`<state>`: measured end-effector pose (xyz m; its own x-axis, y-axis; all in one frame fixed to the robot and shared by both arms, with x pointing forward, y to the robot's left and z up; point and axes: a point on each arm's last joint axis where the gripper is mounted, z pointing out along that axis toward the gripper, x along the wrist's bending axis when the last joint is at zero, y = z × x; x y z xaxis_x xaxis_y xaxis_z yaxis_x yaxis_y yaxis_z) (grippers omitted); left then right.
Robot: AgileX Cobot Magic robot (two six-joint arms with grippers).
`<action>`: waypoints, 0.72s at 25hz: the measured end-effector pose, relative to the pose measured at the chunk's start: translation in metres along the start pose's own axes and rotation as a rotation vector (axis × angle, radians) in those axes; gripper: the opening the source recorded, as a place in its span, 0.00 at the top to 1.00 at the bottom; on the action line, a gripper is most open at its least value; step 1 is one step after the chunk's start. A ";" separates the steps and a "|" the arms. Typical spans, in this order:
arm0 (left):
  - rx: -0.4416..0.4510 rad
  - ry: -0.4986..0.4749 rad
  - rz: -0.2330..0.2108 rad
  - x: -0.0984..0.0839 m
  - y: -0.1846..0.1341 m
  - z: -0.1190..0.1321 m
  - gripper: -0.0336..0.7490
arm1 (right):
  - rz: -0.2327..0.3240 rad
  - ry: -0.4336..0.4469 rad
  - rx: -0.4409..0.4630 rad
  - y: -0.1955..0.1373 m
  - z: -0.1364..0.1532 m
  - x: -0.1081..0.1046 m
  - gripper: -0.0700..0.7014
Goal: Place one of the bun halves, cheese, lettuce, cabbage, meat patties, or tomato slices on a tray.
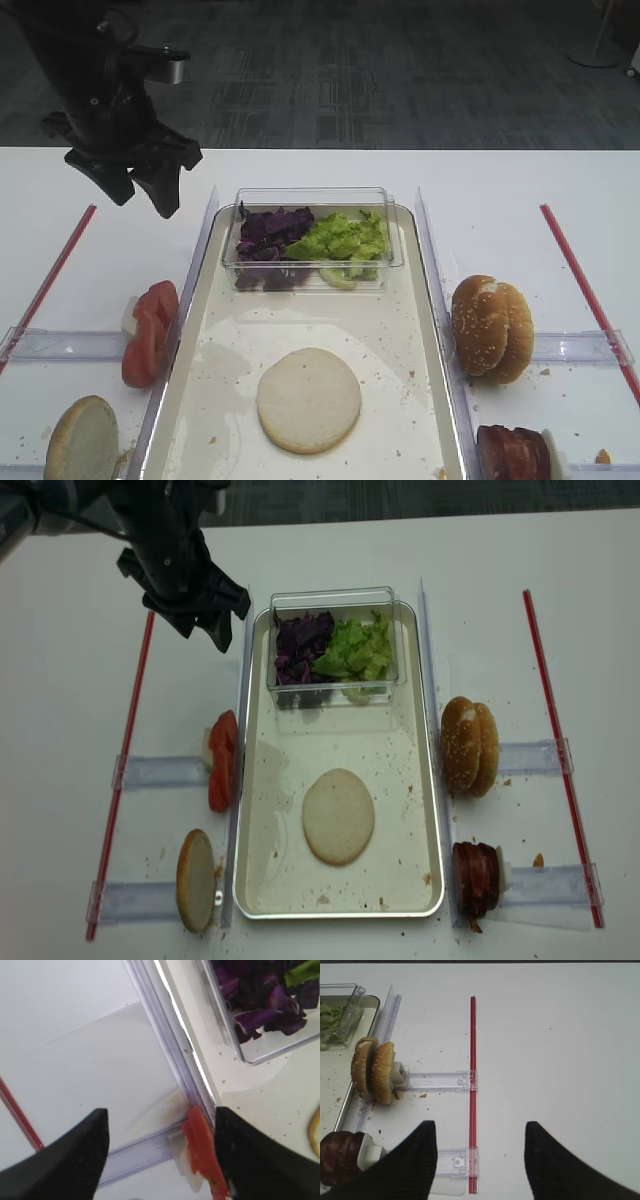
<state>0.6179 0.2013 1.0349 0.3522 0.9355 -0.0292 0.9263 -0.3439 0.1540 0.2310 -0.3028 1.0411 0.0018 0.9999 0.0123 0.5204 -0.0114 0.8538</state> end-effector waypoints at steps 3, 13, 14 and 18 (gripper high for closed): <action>0.000 0.004 -0.049 0.011 -0.001 -0.001 0.37 | 0.000 0.000 0.000 0.000 0.000 0.000 0.36; 0.000 0.044 -0.213 0.070 -0.014 -0.004 0.33 | 0.000 0.000 0.000 0.000 0.000 0.000 0.36; 0.000 0.047 -0.228 0.075 -0.015 -0.005 0.33 | 0.000 0.000 0.000 0.000 0.000 0.000 0.36; -0.001 0.054 -0.273 0.092 -0.021 -0.006 0.33 | 0.000 0.000 0.000 0.000 0.000 0.000 0.36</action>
<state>0.6303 0.2953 1.0348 0.0820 0.9965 -0.0175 0.9857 -0.0785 0.1490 0.2310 -0.3028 1.0411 0.0018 0.9999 0.0123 0.5204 -0.0114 0.8538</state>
